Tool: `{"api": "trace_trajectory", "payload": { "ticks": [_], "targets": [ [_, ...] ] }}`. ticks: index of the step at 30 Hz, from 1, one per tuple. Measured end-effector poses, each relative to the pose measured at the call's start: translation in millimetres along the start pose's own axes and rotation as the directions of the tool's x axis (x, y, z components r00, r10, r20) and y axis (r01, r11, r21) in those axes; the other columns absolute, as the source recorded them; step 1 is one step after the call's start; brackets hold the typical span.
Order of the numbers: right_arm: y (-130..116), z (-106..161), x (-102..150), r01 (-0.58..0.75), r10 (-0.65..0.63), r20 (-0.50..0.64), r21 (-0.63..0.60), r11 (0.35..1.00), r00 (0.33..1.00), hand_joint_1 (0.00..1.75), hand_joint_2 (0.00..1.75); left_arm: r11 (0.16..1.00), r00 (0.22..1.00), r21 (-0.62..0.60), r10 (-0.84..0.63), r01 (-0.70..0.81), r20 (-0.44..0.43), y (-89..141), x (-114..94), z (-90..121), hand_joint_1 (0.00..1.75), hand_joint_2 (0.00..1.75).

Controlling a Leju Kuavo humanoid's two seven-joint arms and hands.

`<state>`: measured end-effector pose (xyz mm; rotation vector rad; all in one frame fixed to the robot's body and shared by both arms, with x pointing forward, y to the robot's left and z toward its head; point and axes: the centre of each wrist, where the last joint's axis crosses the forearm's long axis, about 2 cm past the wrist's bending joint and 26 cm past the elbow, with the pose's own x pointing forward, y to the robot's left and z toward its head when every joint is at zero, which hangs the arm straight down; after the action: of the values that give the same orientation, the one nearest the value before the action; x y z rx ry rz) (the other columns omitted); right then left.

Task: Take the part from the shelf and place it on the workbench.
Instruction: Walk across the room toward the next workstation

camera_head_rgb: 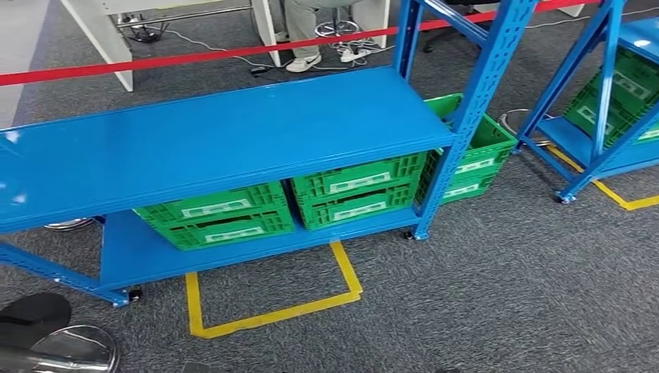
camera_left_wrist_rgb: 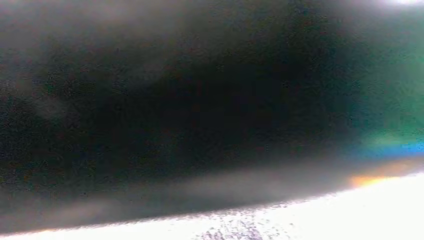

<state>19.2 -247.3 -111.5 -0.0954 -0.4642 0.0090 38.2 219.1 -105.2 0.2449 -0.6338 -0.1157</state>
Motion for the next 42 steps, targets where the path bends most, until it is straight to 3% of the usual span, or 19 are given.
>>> {"api": "trace_trajectory", "payload": {
  "ticks": [42],
  "targets": [
    [1.0, -2.1, 5.6, 0.005, -0.005, 0.022, -0.002, 1.0, 1.0, 0.0, 0.0, 1.0, 1.0, 0.006, -0.005, 0.005, 0.0, 0.2, -0.6, 0.3, 0.0, 0.0]
  ]
}}
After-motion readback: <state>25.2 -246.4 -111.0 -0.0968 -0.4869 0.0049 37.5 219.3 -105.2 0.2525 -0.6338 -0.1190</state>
